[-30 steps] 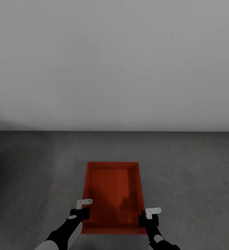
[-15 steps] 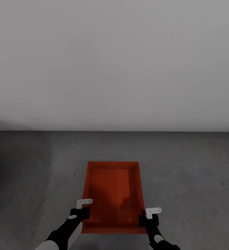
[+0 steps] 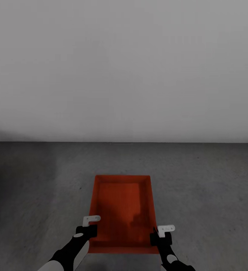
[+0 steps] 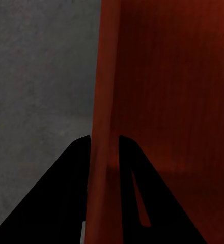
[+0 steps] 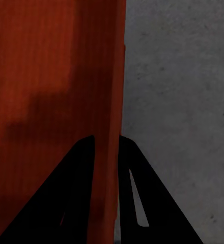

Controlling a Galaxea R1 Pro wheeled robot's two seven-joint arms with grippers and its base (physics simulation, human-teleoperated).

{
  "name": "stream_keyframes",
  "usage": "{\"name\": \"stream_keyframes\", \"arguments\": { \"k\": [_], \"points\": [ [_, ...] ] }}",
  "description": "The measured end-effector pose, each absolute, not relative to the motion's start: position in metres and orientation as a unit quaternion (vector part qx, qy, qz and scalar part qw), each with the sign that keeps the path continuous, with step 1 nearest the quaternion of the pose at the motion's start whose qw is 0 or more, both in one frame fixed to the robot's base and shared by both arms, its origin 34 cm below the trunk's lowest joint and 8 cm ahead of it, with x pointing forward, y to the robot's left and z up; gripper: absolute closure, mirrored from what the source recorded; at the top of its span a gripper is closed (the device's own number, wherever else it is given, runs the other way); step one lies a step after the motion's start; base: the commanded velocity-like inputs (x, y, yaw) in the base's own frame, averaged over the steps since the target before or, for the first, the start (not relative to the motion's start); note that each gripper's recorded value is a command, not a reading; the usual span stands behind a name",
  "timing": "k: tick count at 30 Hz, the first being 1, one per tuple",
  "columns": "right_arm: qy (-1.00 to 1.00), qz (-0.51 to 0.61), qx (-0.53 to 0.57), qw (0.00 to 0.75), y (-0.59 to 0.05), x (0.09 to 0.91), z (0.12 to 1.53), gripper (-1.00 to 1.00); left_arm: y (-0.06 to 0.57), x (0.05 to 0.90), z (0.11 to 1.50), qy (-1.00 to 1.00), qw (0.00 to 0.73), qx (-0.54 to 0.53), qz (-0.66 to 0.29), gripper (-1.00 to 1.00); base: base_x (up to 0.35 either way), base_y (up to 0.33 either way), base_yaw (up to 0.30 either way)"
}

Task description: Move the two storage containers from the living room to the garage. In the garage, place one container on the floor and stack the other container on top of it (either order is fine).

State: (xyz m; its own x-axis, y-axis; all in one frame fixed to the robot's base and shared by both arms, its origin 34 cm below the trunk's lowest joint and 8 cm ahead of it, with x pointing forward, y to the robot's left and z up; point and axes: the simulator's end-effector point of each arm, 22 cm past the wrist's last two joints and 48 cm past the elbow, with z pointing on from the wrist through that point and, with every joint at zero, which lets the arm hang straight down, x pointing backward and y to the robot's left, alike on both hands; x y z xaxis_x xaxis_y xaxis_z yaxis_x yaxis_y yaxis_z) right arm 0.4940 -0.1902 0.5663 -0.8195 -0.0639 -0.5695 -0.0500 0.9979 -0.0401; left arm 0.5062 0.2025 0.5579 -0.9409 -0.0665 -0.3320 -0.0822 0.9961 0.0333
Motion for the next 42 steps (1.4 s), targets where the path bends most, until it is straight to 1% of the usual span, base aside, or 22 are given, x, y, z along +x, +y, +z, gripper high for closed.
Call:
{"name": "stream_keyframes", "arguments": {
  "k": [34, 42],
  "points": [
    [0.956, -0.011, -0.033, 0.292, -0.1891, 0.4913, 0.5646, 1.0, 0.2037, 0.5006, 0.5557, 0.986, 0.16, -0.041, 0.024, 1.0, 0.001, -0.017, 0.0],
    [0.955, -0.011, -0.033, 0.293, -0.1889, 0.4916, 0.5651, 1.0, 0.2038, 0.5013, 0.5562, 0.986, 0.162, -0.041, 0.023, 1.0, 0.168, -0.1, 0.0]
  ]
}}
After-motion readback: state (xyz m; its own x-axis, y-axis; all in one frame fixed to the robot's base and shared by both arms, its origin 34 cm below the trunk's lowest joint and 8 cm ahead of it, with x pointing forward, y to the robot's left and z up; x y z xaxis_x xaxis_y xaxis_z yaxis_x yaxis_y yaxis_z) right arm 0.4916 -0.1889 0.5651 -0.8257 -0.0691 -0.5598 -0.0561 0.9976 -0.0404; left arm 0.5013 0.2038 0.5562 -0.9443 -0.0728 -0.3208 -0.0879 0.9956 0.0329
